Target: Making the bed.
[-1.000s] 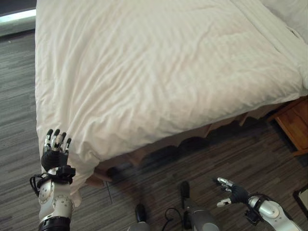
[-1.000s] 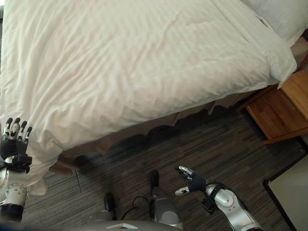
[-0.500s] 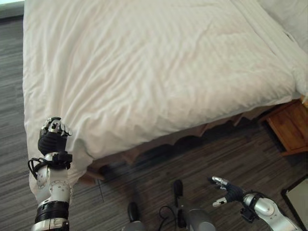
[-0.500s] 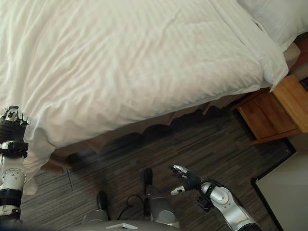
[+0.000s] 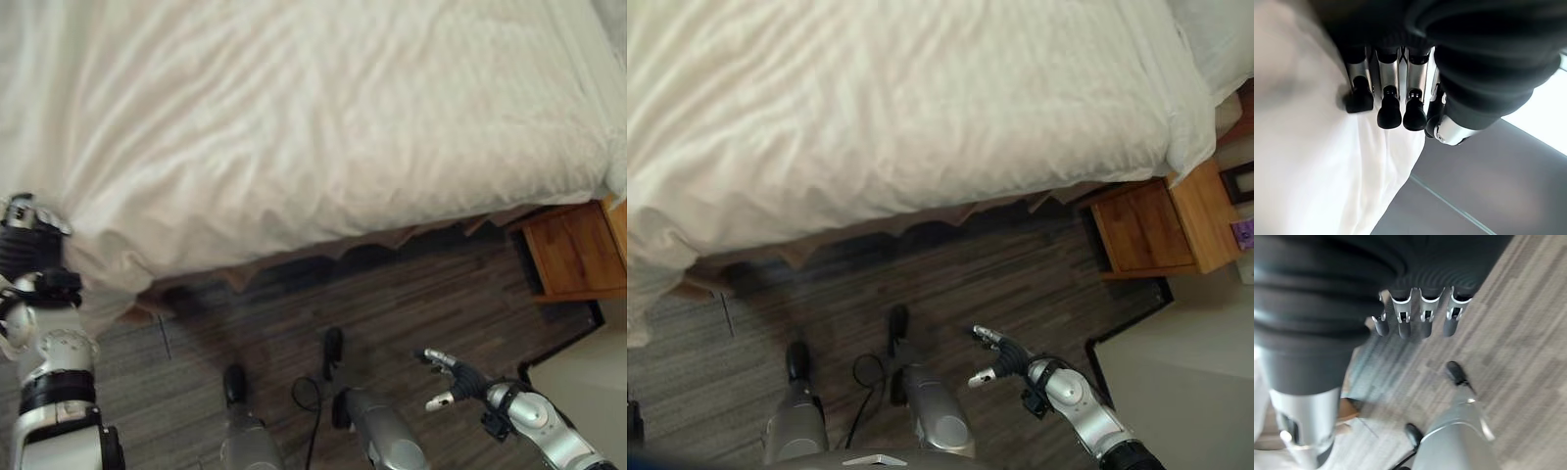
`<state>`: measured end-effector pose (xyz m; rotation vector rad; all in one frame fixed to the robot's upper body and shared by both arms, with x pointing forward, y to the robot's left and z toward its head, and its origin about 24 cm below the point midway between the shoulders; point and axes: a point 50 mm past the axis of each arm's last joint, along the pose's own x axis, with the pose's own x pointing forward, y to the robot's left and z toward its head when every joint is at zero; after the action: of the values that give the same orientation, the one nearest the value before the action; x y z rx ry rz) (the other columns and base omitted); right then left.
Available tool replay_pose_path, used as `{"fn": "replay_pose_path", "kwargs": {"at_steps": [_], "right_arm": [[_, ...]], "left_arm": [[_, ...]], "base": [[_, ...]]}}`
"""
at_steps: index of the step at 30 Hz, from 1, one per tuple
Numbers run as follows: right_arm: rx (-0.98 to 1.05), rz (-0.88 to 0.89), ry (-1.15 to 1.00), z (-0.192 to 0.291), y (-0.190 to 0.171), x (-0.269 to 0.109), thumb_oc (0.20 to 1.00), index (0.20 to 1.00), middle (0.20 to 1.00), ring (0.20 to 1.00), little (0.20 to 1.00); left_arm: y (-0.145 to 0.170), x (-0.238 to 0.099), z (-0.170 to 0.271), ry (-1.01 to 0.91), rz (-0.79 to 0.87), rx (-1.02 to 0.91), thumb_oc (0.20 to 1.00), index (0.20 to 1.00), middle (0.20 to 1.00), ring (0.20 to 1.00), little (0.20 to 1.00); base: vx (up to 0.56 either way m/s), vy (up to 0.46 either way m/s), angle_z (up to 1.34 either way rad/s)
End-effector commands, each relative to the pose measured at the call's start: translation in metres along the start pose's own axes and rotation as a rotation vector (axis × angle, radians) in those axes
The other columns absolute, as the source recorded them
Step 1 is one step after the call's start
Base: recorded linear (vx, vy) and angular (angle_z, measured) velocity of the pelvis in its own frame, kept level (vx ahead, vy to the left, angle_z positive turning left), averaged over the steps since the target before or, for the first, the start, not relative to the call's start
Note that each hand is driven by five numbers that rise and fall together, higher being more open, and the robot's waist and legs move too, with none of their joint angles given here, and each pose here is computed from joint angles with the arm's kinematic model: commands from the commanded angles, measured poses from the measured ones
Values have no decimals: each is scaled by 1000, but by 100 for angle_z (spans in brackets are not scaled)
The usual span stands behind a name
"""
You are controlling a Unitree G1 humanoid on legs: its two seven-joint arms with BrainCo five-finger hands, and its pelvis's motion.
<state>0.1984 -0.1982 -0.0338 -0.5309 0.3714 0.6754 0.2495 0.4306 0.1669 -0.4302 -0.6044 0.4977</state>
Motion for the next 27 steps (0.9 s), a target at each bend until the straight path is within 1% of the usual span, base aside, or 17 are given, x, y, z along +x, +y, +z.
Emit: {"fn": "replay_pose_path", "kwargs": {"at_steps": [1, 7, 8, 9, 10, 11, 12, 13, 17, 22, 24, 26, 27], "right_arm": [[-69, -79, -86, 24, -27, 10, 1000, 1000, 1000, 1000, 1000], [-9, -148, -127, 31, -33, 16, 1000, 1000, 1000, 1000, 1000], [12, -167, -145, 33, -33, 17, 1000, 1000, 1000, 1000, 1000], [13, -167, -146, 34, -33, 17, 1000, 1000, 1000, 1000, 1000], [38, -180, -158, 35, -32, 18, 1000, 1000, 1000, 1000, 1000], [50, -188, -167, 35, -32, 18, 1000, 1000, 1000, 1000, 1000], [50, -187, -168, 36, -32, 18, 1000, 1000, 1000, 1000, 1000], [79, -198, -177, 35, -28, 19, 1000, 1000, 1000, 1000, 1000], [118, -207, -160, 29, -22, 19, 1000, 1000, 1000, 1000, 1000], [149, -183, -85, 9, -8, 13, 1000, 1000, 1000, 1000, 1000], [170, -176, -35, -3, 0, 11, 1000, 1000, 1000, 1000, 1000], [182, -180, 10, -14, 5, 7, 1000, 1000, 1000, 1000, 1000], [180, -179, 12, -15, 5, 6, 1000, 1000, 1000, 1000, 1000]], "left_arm": [[12, 8, 4, -32, 145, -71, 200, 200, 200, 200, 200], [35, -6, -11, 29, 281, -47, 200, 200, 200, 200, 200], [48, -15, -15, 54, 358, -35, 200, 200, 200, 200, 200], [48, -15, -15, 53, 357, -35, 200, 200, 200, 200, 200], [61, -24, -15, 46, 447, -46, 200, 200, 200, 200, 200], [69, -30, -15, 47, 493, -46, 200, 200, 200, 200, 200], [69, -30, -15, 47, 494, -45, 200, 200, 200, 200, 200], [81, -39, -15, 42, 577, -46, 200, 200, 200, 200, 200], [102, -60, -12, 22, 709, -34, 200, 200, 200, 200, 200], [116, -83, -9, -29, 788, -24, 200, 200, 200, 200, 200], [117, -94, -10, -60, 780, -20, 200, 200, 200, 200, 200], [120, -110, -17, -34, 784, 11, 200, 200, 200, 200, 200], [120, -112, -18, -31, 787, 13, 200, 200, 200, 200, 200]], "base": [[-64, -99, 43], [-34, -73, 20], [-8, -86, 6], [2, -107, 13], [16, -64, 17], [16, -64, 23], [22, -46, 17], [17, -30, 13], [6, -8, 1], [18, 4, 0], [52, 12, 0], [45, 23, 1], [0, 0, 0]]}}
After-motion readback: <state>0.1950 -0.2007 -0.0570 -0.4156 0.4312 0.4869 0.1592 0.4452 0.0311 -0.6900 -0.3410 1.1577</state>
